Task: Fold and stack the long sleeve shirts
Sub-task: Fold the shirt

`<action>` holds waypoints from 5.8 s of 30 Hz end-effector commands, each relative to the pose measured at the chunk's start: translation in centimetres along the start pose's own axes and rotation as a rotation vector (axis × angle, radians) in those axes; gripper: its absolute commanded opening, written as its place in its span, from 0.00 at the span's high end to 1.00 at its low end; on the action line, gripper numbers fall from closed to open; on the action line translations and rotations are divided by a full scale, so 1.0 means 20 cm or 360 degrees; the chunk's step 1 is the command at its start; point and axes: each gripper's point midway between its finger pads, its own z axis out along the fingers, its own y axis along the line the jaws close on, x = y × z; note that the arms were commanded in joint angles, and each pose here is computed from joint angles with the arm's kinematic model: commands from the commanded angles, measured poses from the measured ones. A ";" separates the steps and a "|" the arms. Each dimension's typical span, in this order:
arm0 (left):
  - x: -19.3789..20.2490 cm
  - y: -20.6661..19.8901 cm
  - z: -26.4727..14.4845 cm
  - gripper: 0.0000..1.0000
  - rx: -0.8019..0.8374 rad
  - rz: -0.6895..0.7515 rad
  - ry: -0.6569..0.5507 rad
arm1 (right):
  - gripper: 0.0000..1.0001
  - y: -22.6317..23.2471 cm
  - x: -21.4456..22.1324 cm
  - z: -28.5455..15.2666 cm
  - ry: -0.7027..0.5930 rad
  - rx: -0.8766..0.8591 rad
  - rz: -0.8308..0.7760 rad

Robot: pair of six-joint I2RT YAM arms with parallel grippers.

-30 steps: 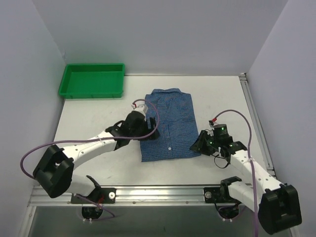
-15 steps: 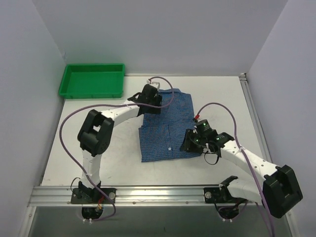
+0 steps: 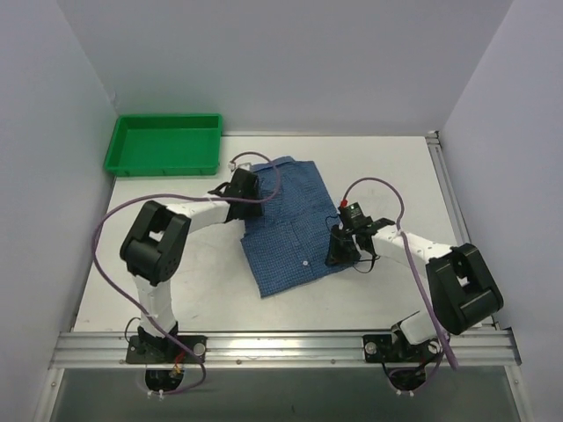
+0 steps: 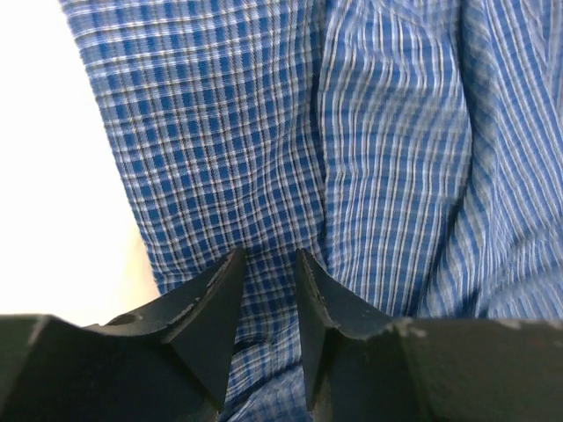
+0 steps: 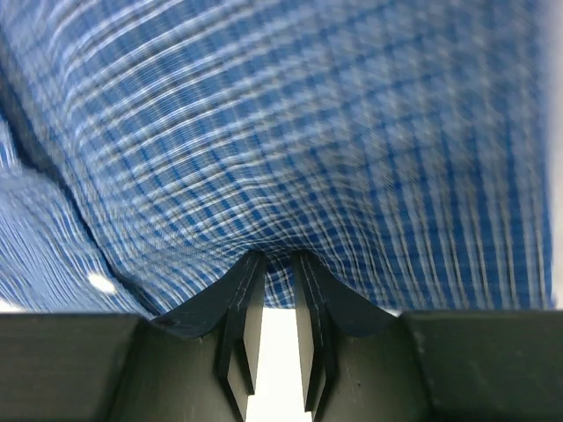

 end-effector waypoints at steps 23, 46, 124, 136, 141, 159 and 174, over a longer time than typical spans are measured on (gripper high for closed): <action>0.71 0.00 -0.98 0.26 0.0356 -0.0378 0.0171 | 0.55 0.25 -0.62 -0.32 -0.0339 -0.0067 -0.0351; 1.06 -0.02 -0.67 0.81 0.0121 -0.0079 0.0513 | 0.56 -0.05 -0.08 -0.03 -0.0135 -0.0001 -0.0070; 0.90 -1.08 -0.87 0.92 0.0661 0.0971 -0.0153 | 0.00 -0.08 -0.22 0.00 -0.0329 -0.0850 0.1069; 0.83 -1.13 -0.94 0.89 0.0775 0.0844 -0.0166 | 0.14 0.08 -0.15 0.18 -0.0130 -0.0954 0.1014; 0.83 -1.10 -0.93 0.86 0.0745 0.0820 -0.0165 | 0.28 0.13 -0.15 0.19 -0.0125 -0.1029 0.0994; 0.44 -0.76 -1.18 0.09 0.0603 0.0576 -0.0226 | 1.00 -0.01 -0.12 0.09 -0.0027 -0.0633 0.0713; 0.28 0.26 -0.76 0.17 0.0015 -0.0088 -0.0039 | 1.00 -0.19 -0.21 -0.24 -0.0045 -0.0279 0.0424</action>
